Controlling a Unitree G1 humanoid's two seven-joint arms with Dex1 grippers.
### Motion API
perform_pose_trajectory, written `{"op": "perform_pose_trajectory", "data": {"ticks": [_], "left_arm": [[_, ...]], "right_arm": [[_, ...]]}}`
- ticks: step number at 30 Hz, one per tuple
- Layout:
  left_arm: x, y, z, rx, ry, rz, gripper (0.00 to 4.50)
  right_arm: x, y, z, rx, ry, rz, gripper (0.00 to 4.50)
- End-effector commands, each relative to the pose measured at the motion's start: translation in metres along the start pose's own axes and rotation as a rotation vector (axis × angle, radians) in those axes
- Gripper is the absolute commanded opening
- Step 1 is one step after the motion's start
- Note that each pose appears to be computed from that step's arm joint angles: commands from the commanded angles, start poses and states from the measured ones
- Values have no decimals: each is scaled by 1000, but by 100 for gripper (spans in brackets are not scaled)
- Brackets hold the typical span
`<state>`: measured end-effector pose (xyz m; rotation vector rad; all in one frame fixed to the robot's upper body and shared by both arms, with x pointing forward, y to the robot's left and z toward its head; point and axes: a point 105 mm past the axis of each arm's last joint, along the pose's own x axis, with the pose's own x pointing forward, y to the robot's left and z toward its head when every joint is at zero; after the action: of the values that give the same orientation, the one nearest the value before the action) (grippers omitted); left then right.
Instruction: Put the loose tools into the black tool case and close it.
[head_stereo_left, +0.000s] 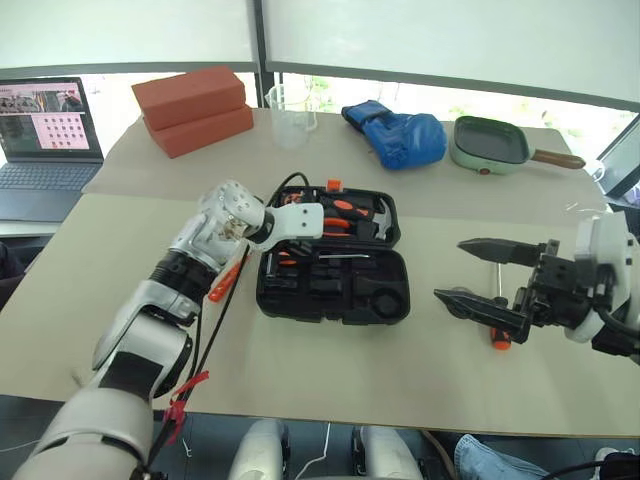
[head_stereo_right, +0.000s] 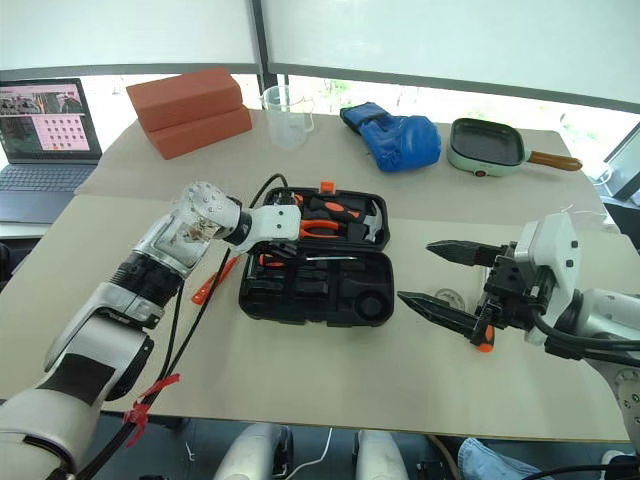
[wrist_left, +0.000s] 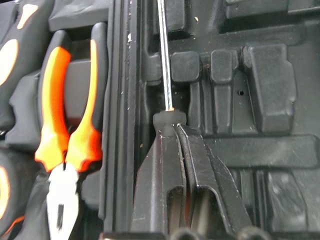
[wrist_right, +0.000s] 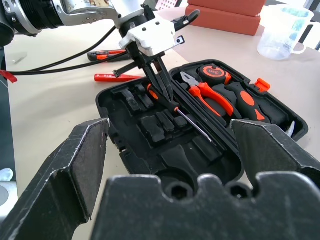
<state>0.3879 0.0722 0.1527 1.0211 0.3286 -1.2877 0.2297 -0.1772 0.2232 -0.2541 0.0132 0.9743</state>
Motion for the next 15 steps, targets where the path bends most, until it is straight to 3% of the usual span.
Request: {"op": "perform_pose_trajectory", "data": {"ticks": [1, 15], "left_arm": [[-1, 6, 6, 53, 27, 6, 5], [24, -7, -3, 175, 76, -26, 5]], "right_arm": [[-2, 2, 8, -36, -28, -9, 450], [-1, 1, 4, -25, -23, -18, 450]]}}
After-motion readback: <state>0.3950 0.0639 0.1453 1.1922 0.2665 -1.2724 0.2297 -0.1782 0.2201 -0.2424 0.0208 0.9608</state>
